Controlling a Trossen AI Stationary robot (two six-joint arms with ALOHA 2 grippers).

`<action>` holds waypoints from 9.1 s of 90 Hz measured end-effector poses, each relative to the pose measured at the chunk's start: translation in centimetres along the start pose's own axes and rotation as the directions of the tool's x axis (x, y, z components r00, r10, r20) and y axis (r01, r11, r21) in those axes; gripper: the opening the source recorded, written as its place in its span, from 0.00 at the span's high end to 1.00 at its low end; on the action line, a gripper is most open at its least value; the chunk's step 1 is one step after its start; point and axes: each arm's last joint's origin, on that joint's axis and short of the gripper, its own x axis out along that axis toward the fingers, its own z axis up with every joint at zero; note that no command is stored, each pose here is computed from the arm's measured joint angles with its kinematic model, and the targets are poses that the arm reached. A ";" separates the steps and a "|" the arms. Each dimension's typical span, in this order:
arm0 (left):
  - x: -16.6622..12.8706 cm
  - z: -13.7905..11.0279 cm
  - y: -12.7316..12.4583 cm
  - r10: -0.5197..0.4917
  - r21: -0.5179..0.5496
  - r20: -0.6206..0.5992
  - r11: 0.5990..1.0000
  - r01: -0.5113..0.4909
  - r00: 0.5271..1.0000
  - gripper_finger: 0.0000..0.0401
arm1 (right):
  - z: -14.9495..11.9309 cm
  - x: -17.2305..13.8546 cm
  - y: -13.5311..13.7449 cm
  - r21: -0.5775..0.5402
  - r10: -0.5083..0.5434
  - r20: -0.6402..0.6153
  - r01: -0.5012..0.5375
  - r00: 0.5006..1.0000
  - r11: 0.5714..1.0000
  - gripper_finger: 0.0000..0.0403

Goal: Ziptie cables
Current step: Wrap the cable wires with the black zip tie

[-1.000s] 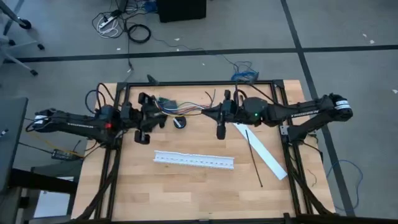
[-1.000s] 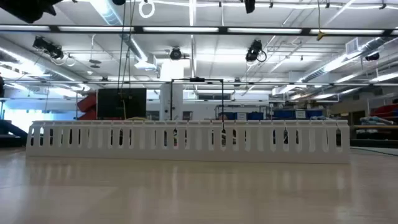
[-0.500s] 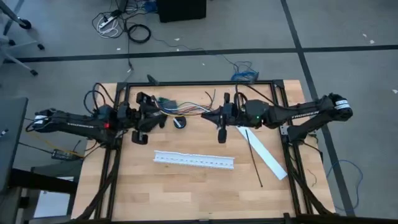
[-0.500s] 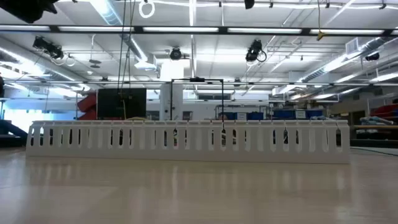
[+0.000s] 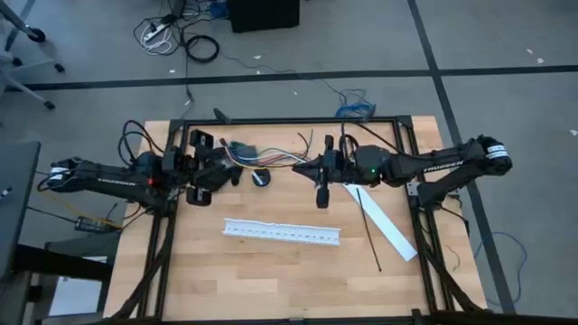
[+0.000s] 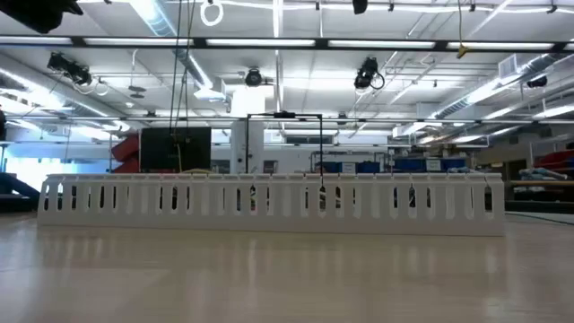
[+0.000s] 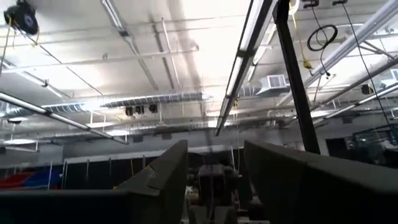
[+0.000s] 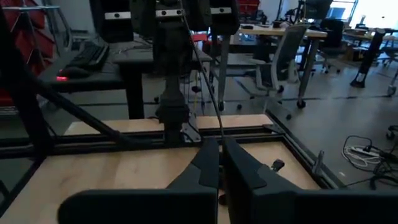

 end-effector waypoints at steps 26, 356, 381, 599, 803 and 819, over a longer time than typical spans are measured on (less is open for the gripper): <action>0.0 0.3 0.2 0.043 0.018 0.034 0.999 -0.044 0.999 0.62 | 0.0 0.0 0.0 -0.001 0.000 -0.004 0.000 1.000 1.000 1.00; -0.1 -1.3 -0.2 -0.018 0.287 -0.137 0.956 0.057 0.990 1.00 | -0.4 0.4 -1.8 0.274 -0.005 -0.041 0.017 0.999 0.961 0.39; 0.0 -3.9 -0.4 -0.012 0.536 -0.296 0.826 0.177 0.955 1.00 | -3.0 1.1 -3.1 0.600 0.107 0.050 -0.115 0.993 0.792 0.40; 0.9 -14.1 -2.6 0.190 0.654 -0.617 0.664 0.363 0.764 1.00 | -14.1 8.4 -9.3 0.841 0.219 0.259 -0.331 0.941 0.428 0.55; 0.5 -15.0 -3.1 0.091 0.177 -0.664 0.983 0.038 0.742 1.00 | -14.2 8.3 -10.8 0.703 0.204 0.259 -0.328 0.944 0.631 0.60; 0.5 -15.0 -3.1 0.090 0.139 -0.665 0.990 0.004 0.741 1.00 | -14.2 8.2 -11.0 0.683 0.199 0.260 -0.326 0.945 0.654 0.60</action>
